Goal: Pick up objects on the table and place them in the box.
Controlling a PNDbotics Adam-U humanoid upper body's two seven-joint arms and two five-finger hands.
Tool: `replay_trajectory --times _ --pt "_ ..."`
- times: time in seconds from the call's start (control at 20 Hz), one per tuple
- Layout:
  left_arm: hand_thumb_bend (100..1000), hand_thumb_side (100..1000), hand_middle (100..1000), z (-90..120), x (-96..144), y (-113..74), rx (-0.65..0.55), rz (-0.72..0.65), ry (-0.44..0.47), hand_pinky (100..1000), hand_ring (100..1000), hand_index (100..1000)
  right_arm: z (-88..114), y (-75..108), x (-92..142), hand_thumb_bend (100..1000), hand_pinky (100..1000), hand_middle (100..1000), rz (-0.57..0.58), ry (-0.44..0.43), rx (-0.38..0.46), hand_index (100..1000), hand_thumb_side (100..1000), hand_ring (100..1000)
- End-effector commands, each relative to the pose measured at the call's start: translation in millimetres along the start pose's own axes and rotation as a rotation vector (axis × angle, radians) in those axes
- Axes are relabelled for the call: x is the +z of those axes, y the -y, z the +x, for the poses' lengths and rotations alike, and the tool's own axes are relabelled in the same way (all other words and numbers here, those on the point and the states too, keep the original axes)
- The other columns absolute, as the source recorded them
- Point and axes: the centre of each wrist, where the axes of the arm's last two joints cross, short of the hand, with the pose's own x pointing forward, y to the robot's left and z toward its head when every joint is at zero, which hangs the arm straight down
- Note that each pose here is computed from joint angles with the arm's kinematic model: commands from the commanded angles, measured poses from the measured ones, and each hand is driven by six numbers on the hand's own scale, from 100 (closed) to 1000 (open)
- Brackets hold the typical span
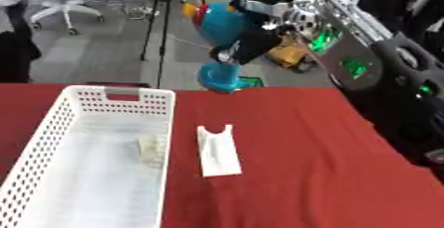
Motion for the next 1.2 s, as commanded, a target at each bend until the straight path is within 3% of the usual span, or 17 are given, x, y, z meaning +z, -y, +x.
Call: replay_trajectory --times 0.05,0.65,1.2 --pt "100 851 569 1 -8 2.0 0.004 -0.022 0.008 612 496 637 10 12.6 -1 100 100 213 -0.021 0.026 0.012 375 515 220" --pt "100 845 567 -9 -16 3.2 0.047 -0.031 0.053 604 496 636 43 0.4 -25 100 100 212 0.038 0.115 0.005 375 505 218" --pt "100 841 565 -17 -24 4.4 0.083 -0.037 0.102 594 496 634 58 -29.5 -48 100 100 211 0.099 0.133 -0.020 376 490 215"
